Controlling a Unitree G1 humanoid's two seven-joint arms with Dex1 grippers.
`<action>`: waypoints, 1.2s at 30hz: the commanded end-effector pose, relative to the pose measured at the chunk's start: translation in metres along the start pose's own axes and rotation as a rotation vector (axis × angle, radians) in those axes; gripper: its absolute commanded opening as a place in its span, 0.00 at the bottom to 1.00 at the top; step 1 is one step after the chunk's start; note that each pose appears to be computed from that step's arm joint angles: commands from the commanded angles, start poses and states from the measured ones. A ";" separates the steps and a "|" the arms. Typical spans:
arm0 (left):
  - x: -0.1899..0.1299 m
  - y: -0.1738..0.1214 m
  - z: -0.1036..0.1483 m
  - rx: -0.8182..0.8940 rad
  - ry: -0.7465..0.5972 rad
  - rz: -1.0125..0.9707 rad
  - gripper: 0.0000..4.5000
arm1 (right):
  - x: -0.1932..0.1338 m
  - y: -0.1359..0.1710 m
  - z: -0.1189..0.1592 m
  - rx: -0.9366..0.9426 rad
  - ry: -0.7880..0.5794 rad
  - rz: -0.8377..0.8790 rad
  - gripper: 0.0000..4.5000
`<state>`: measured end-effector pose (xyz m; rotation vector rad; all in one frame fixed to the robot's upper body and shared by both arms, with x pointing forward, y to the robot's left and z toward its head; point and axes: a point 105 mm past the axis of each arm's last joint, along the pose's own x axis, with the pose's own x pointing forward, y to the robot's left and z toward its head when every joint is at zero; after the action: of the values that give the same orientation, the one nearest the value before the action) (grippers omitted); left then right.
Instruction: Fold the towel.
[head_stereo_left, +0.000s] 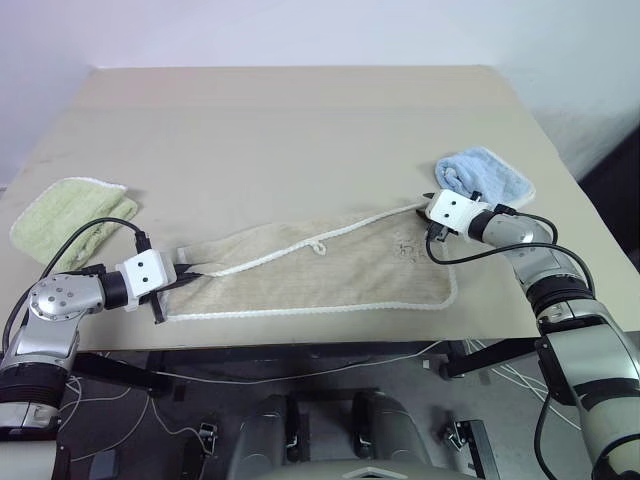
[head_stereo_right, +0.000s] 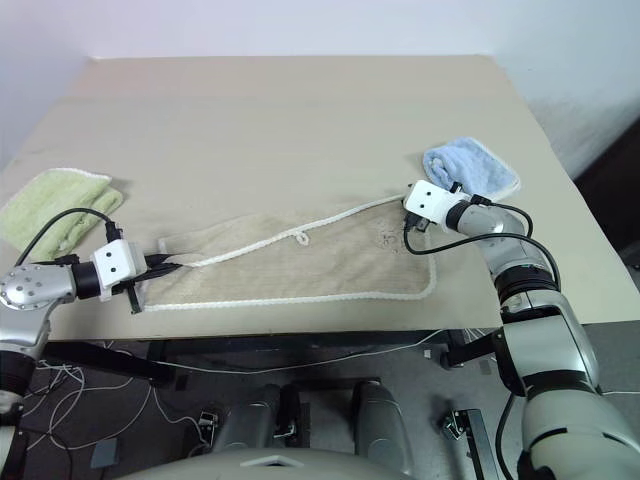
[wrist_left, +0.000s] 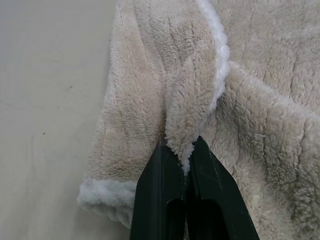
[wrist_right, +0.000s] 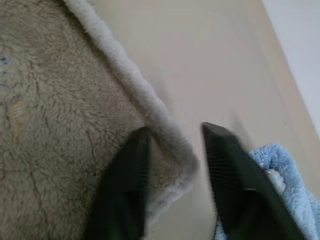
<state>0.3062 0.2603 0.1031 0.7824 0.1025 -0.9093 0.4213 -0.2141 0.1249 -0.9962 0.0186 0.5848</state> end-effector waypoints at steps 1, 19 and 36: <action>-0.007 0.011 0.009 0.027 -0.015 0.043 0.00 | -0.001 -0.014 0.008 -0.029 -0.025 -0.025 0.10; -0.054 0.179 0.053 -0.047 -0.146 0.996 0.00 | -0.035 -0.137 0.068 -0.118 -0.168 -0.558 0.00; -0.070 0.069 0.031 -0.240 -0.158 0.366 0.00 | -0.100 -0.020 0.052 0.127 -0.230 0.195 0.00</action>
<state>0.3139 0.3089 0.1566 0.4447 0.0143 -0.5870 0.3398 -0.2238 0.1696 -0.7964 0.0031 0.8696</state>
